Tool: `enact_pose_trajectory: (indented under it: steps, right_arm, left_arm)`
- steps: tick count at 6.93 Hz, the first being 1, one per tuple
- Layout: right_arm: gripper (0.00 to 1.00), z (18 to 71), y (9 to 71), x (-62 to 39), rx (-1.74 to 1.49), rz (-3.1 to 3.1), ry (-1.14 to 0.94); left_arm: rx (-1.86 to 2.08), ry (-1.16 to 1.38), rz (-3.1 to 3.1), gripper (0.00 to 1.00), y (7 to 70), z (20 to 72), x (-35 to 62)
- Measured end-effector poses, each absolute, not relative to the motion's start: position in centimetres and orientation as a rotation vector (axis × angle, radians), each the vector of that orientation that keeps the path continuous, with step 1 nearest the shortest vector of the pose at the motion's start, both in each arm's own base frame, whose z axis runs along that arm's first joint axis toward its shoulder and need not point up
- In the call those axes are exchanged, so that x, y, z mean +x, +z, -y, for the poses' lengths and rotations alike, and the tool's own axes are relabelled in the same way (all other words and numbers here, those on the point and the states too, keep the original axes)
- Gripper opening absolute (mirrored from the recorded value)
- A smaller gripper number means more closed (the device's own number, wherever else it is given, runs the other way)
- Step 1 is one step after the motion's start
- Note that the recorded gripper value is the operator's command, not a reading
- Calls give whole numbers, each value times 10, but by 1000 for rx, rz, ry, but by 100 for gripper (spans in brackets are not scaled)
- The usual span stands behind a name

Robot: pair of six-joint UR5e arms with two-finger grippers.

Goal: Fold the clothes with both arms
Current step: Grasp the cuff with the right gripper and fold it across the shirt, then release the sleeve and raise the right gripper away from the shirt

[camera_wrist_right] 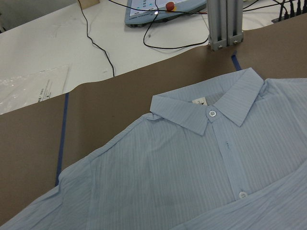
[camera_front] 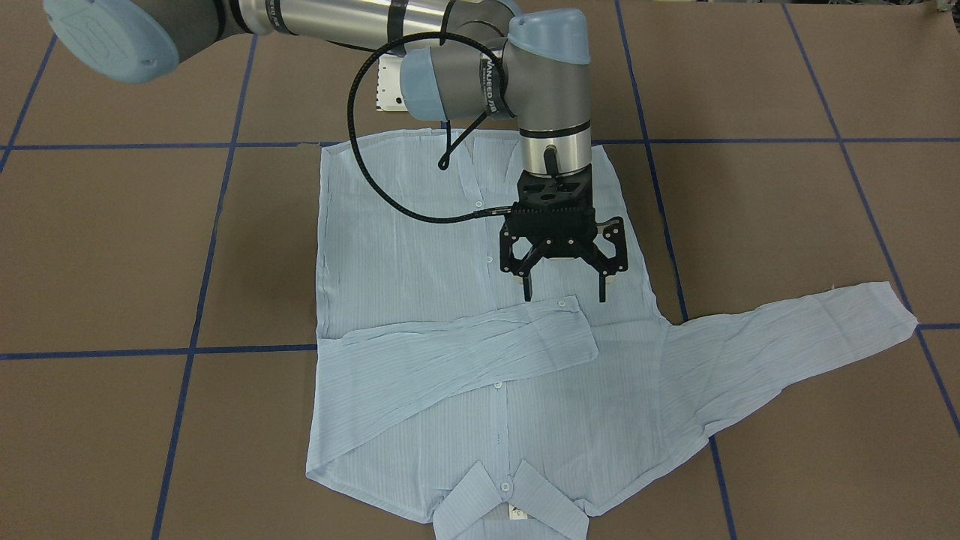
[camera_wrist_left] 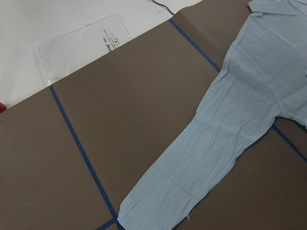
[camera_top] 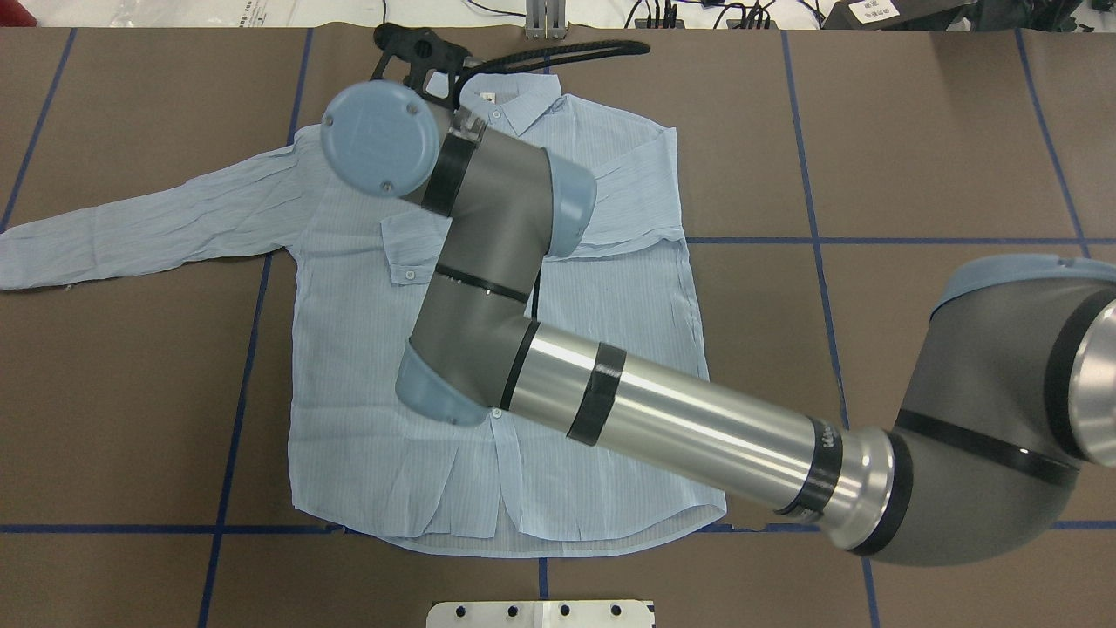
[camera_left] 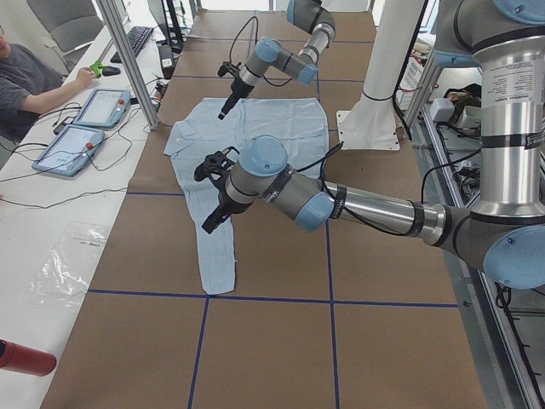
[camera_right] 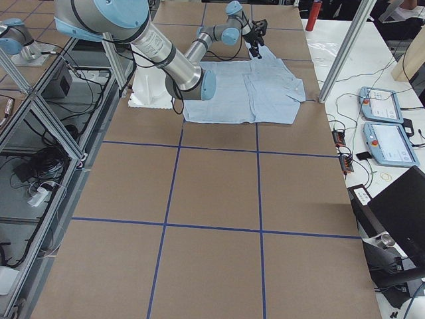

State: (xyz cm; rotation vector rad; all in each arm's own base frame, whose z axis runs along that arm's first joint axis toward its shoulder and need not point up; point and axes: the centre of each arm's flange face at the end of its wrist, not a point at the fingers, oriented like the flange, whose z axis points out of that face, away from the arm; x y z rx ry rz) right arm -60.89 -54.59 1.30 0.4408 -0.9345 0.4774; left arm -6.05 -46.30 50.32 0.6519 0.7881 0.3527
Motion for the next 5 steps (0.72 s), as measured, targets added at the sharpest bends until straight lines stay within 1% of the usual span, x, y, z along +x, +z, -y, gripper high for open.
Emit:
enact_pose_trajectory:
  steps: [1,2,4,5]
  right_arm:
    - [100,578,32,-566,362,909,469]
    - [100,595,60,-518,329,908,434]
    - [100,603,142,-390,319,918,292]
    - [100,600,181,-330,326,911,215]
  left_arm:
    - [616,321,-804,100,519,466,-54]
    - [593,271,-824,100,536,469,-44]
    - [606,126,-852,99,592,471,-11]
    - [620,50,-858,90,615,470,13]
